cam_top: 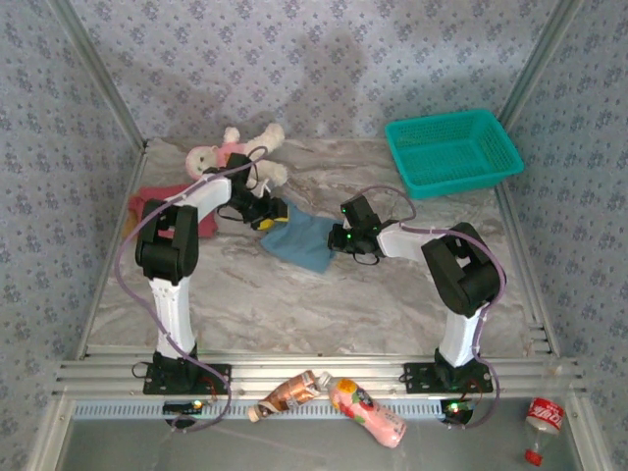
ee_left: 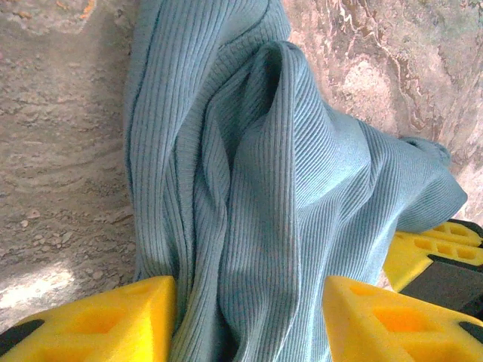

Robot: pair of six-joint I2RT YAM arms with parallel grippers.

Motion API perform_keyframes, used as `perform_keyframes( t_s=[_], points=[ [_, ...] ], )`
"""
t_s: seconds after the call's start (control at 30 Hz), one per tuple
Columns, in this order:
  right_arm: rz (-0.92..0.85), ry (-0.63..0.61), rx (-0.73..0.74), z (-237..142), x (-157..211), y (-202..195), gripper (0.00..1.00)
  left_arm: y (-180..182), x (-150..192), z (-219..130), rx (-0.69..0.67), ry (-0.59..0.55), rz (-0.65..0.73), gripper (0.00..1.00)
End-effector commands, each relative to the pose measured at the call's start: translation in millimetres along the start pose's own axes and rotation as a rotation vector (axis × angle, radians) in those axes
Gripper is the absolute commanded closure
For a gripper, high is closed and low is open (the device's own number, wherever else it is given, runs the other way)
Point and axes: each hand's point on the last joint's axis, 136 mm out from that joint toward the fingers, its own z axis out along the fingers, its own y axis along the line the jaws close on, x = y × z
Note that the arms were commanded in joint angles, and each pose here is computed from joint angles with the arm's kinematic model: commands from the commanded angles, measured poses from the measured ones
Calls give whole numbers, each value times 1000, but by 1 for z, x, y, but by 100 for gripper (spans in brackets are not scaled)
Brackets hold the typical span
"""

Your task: Fold and stack the tank tops

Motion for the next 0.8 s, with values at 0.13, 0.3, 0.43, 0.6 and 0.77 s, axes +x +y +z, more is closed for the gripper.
perform_keyframes(
  t_s=[0.13, 0.3, 0.43, 0.6, 0.77],
  points=[
    [-18, 20, -12, -1, 8, 0, 89, -10, 20, 20, -28, 91, 57, 46],
    [-17, 21, -10, -3, 10, -1, 89, 4, 25, 30, -119, 134, 84, 51],
    [-18, 20, -18, -4, 9, 1, 90, 13, 22, 27, -184, 137, 90, 79],
    [-24, 23, -55, -2, 5, 12, 89, 11, 11, -2, -196, 87, 79, 93],
    [-54, 34, -134, 10, 3, 37, 89, 12, 10, -39, -200, 43, 73, 96]
  ],
)
